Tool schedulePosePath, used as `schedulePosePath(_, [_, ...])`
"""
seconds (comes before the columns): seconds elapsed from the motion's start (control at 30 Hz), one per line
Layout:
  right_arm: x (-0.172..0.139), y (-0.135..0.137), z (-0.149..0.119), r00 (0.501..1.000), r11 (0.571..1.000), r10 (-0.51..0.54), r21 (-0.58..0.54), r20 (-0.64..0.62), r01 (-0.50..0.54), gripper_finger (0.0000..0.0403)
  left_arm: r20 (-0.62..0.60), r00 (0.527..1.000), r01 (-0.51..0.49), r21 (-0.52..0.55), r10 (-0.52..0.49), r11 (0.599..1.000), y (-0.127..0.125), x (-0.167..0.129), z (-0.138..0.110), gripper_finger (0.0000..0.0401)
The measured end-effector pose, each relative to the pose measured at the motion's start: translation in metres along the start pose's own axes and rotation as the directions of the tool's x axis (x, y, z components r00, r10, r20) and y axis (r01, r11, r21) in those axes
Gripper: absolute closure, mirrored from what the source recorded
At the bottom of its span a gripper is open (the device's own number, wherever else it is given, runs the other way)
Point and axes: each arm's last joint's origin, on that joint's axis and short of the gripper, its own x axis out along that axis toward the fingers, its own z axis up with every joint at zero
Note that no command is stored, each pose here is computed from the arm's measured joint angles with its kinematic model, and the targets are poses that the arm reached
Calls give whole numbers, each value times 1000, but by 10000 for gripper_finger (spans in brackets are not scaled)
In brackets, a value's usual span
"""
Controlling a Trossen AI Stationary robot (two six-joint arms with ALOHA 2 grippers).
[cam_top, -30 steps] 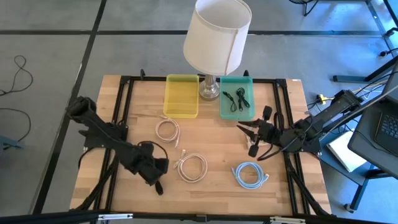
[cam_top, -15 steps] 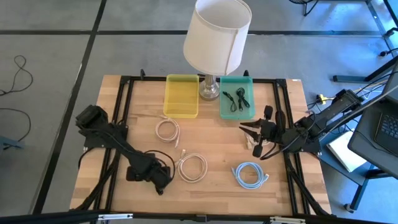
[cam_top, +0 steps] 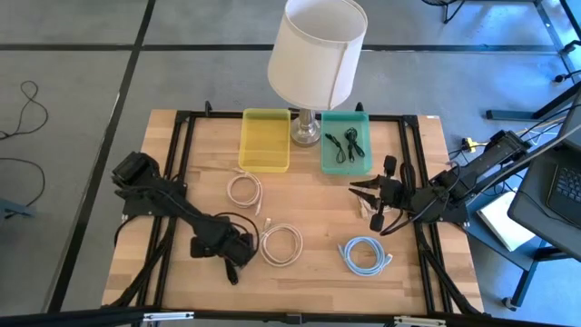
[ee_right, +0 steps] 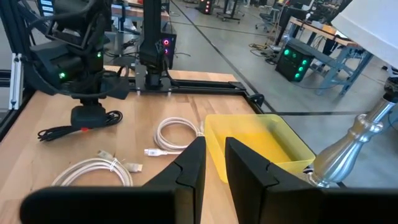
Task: Pick & Place USB Port
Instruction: Put the black USB cable into the blue bin
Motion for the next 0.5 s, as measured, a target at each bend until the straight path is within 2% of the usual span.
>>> schedulePosePath(0.2, [0,0,-1,1000,1000,-1,-6,-5,1,338,-100,994,51,10,-50,999,4,23,-3,175])
schedulePosePath(0.5, [0,0,-1,1000,1000,-4,-14,-5,4,338,-82,996,35,14,-33,999,11,37,8,182])
